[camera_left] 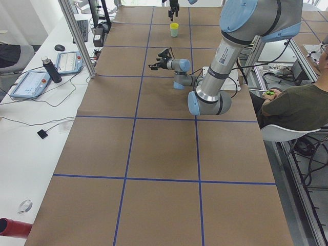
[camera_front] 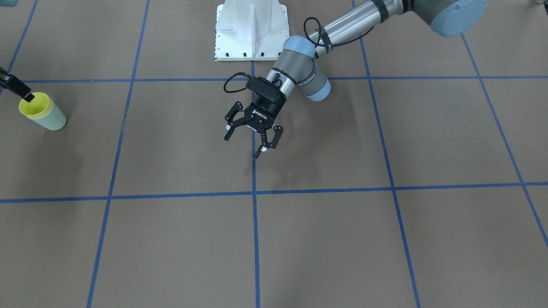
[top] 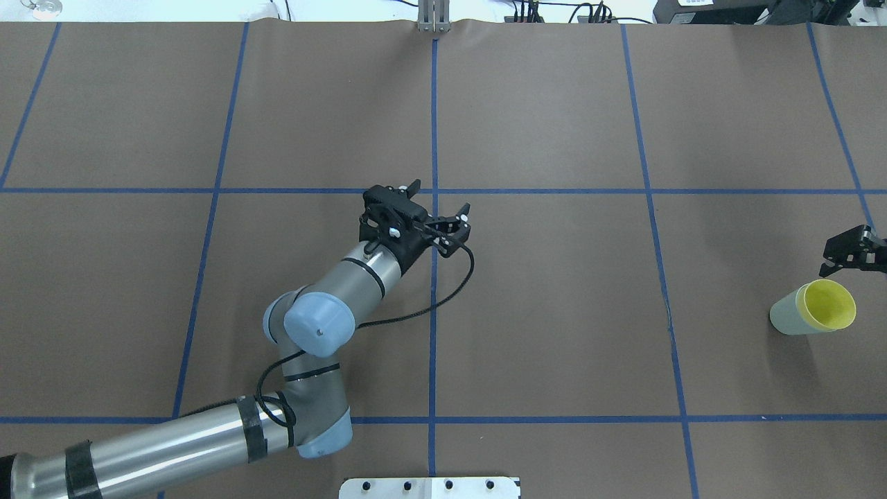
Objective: Transfer and stack yellow cup on green cup
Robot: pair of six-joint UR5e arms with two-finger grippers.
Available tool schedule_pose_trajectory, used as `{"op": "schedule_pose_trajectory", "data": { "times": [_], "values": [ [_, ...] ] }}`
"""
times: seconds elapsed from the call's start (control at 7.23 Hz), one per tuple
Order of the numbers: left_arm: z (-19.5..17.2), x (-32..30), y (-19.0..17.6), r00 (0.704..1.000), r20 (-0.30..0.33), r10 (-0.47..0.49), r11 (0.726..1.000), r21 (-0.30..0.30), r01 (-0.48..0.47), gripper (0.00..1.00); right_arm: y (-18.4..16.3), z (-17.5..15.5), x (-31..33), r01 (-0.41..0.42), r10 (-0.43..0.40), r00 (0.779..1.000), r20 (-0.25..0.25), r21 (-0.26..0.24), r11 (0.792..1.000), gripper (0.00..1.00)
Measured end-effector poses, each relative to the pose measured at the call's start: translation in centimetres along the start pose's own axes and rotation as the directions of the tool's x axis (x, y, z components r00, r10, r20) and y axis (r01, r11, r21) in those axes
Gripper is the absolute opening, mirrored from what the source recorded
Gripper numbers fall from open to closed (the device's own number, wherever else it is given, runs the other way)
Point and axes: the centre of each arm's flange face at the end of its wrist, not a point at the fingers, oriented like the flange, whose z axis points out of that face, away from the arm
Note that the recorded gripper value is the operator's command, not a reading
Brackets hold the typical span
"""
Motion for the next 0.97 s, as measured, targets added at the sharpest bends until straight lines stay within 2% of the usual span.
{"op": "schedule_pose_trajectory", "data": {
  "times": [0.28,0.41,0.55,0.69,0.97],
  "values": [
    [3.3,-8.9,-3.4,0.992,0.072,-0.105,0.988,-0.109,0.113,0.99,-1.1,0.4,-1.7,0.012,-0.012,1.000,0.011,0.006,1.000,1.00],
    [4.3,-14.4,-5.6,0.988,0.105,-0.115,0.973,-0.189,0.133,0.99,-1.8,0.5,-2.8,0.016,-0.017,1.000,0.019,0.013,1.000,1.00],
    [5.0,-19.7,-8.5,0.983,0.142,-0.115,0.944,-0.293,0.153,0.99,-3.2,0.5,-4.1,0.015,-0.016,0.999,0.031,0.022,1.000,1.00],
    [5.0,-25.0,-11.3,0.976,0.177,-0.128,0.899,-0.394,0.190,0.99,-5.0,0.2,-5.2,0.016,-0.017,0.999,0.045,0.035,0.999,1.00],
    [1.6,-37.0,-15.8,0.959,0.234,-0.162,0.775,-0.572,0.271,0.99,-9.8,-1.3,-5.4,0.069,-0.074,0.995,0.066,0.073,0.995,1.00]
  ]
}}
